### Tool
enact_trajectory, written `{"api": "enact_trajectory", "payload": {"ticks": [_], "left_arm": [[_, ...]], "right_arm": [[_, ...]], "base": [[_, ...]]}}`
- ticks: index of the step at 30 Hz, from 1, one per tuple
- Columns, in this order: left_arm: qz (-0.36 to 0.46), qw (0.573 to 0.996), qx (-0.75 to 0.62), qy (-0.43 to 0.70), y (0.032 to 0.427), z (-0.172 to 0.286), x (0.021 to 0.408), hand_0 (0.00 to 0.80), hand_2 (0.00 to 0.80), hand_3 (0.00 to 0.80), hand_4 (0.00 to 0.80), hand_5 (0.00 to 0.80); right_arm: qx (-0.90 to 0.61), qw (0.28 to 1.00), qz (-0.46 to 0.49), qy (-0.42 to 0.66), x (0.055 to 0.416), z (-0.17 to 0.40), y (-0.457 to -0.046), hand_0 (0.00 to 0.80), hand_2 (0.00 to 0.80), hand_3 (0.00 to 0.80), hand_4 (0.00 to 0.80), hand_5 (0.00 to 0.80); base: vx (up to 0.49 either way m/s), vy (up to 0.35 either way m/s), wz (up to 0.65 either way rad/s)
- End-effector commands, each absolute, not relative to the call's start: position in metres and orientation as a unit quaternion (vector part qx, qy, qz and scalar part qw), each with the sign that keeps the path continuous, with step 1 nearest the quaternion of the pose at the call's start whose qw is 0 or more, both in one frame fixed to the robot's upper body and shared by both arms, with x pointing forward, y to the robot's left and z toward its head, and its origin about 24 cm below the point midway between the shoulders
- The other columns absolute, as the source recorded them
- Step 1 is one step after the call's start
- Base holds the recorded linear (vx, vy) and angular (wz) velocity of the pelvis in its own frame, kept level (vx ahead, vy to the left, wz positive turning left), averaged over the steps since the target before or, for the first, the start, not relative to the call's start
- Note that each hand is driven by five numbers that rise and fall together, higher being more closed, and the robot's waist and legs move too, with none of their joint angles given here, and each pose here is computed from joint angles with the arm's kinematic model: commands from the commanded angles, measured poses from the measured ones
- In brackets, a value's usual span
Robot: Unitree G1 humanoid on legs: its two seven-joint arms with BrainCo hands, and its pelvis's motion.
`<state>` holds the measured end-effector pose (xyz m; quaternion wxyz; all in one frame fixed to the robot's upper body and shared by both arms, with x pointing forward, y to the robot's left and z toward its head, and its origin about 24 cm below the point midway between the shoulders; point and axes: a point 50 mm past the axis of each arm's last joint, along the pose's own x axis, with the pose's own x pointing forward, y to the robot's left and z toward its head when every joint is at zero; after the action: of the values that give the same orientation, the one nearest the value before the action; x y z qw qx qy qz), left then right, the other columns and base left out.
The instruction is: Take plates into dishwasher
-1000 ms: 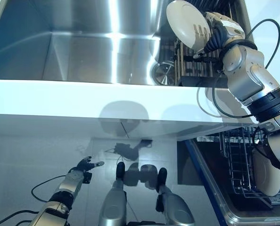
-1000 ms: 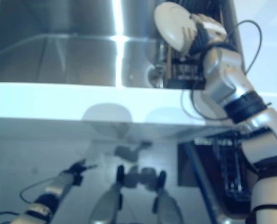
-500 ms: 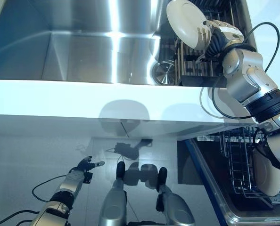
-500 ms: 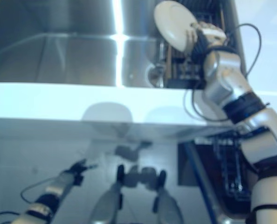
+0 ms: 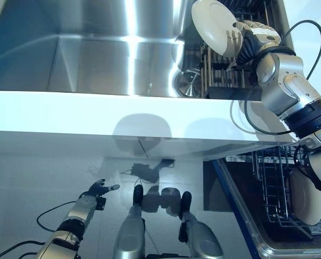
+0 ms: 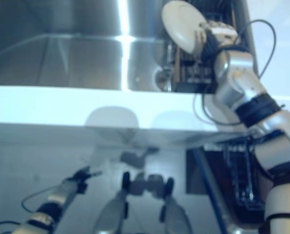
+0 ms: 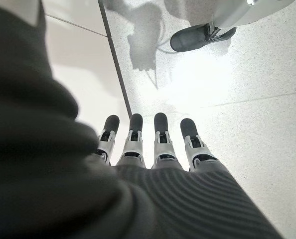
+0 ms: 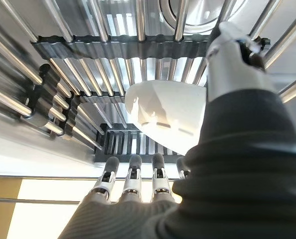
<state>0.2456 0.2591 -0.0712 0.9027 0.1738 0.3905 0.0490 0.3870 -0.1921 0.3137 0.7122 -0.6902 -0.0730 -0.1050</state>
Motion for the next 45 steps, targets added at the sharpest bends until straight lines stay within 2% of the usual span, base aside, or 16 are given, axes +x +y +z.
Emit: {"api": "enact_trajectory", "payload": {"ticks": [1, 28, 45], "left_arm": [[0.049, 0.897, 0.2, 0.391, 0.263, -0.07, 0.248, 0.0, 0.0, 0.0, 0.0, 0.0], [0.06, 0.895, 0.212, 0.389, 0.268, -0.066, 0.251, 0.0, 0.0, 0.0, 0.0, 0.0], [0.059, 0.907, 0.19, 0.37, 0.257, -0.06, 0.262, 0.0, 0.0, 0.0, 0.0, 0.0]], "right_arm": [[-0.725, 0.652, -0.181, -0.125, 0.372, 0.374, -0.195, 0.0, 0.0, 0.0, 0.0, 0.0], [-0.694, 0.687, -0.187, -0.107, 0.374, 0.375, -0.196, 0.0, 0.0, 0.0, 0.0, 0.0], [-0.707, 0.659, -0.245, -0.077, 0.377, 0.377, -0.212, 0.0, 0.0, 0.0, 0.0, 0.0]], "base": [[0.087, -0.002, 0.0], [0.061, -0.011, 0.01], [-0.017, 0.008, 0.0]]}}
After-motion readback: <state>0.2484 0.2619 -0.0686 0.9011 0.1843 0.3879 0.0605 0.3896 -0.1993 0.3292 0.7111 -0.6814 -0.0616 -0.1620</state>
